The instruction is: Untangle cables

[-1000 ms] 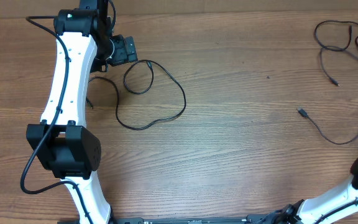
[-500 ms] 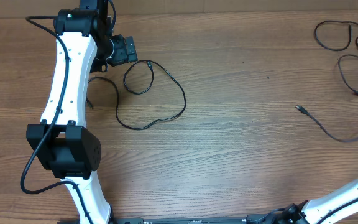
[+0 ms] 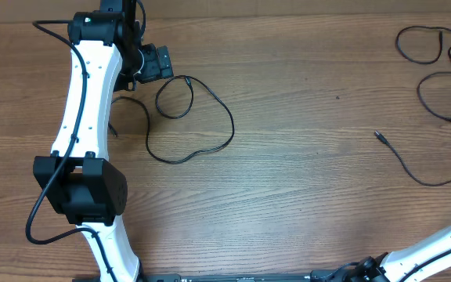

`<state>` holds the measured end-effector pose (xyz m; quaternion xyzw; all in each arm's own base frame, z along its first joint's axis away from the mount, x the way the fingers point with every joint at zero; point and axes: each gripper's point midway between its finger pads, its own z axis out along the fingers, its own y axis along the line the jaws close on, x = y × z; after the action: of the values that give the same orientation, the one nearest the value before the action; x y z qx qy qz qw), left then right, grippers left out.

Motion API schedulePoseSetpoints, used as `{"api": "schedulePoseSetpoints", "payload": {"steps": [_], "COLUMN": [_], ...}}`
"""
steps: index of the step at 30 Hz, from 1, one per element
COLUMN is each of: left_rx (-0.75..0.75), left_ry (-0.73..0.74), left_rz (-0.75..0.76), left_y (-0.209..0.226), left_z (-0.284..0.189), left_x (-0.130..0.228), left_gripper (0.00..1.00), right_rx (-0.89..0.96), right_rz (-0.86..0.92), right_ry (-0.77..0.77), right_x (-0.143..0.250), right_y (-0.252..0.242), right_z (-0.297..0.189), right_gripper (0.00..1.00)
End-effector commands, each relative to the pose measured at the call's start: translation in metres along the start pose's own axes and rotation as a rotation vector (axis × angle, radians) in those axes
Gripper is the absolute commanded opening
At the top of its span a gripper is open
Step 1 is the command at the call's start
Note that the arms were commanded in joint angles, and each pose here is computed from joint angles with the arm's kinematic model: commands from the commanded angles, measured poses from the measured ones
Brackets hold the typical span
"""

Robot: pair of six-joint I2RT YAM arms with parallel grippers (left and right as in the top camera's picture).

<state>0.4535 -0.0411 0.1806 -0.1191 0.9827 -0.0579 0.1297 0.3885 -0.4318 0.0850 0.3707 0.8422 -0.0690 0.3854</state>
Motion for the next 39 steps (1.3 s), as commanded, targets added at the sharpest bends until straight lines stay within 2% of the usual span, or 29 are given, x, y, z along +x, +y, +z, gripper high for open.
{"api": "schedulePoseSetpoints", "payload": {"steps": [1, 4, 6, 12, 20, 24, 33, 39], "left_rx": [0.018, 0.018, 0.017, 0.017, 0.017, 0.017, 0.017, 0.018], "left_ry": [-0.027, -0.027, -0.027, -0.027, -0.027, -0.027, -0.027, -0.027], "left_rz": [-0.005, -0.005, -0.005, -0.005, -0.005, -0.005, -0.005, -0.005], "left_y": [-0.006, -0.006, -0.006, -0.006, -0.006, -0.006, -0.006, -0.006], "left_z": [-0.01, -0.01, -0.01, -0.01, -0.01, -0.01, -0.01, -0.01], "left_x": [-0.003, -0.003, -0.003, -0.003, -0.003, -0.003, -0.003, -0.003], "left_gripper": [1.0, 1.0, 1.0, 1.0, 1.0, 1.0, 1.0, 1.0], "right_rx": [-0.093, -0.198, -0.332, -0.394, -0.143, -0.1, -0.026, -0.028], "right_rz": [0.02, 0.016, -0.036, -0.082, -0.299, -0.393, -0.307, -0.279], "right_ry": [0.068, 0.14, 0.194, 0.295, 0.503, 0.623, 0.746, 0.679], "right_x": [0.017, 0.034, 0.046, 0.058, 0.107, 0.14, 0.163, 0.143], "right_y": [0.014, 0.037, 0.067, 0.118, 0.158, 0.176, 0.172, 0.174], "right_z": [0.0, -0.005, -0.019, -0.058, -0.099, -0.117, -0.142, -0.176], "right_gripper": [1.0, 1.0, 1.0, 1.0, 1.0, 1.0, 1.0, 1.0]}}
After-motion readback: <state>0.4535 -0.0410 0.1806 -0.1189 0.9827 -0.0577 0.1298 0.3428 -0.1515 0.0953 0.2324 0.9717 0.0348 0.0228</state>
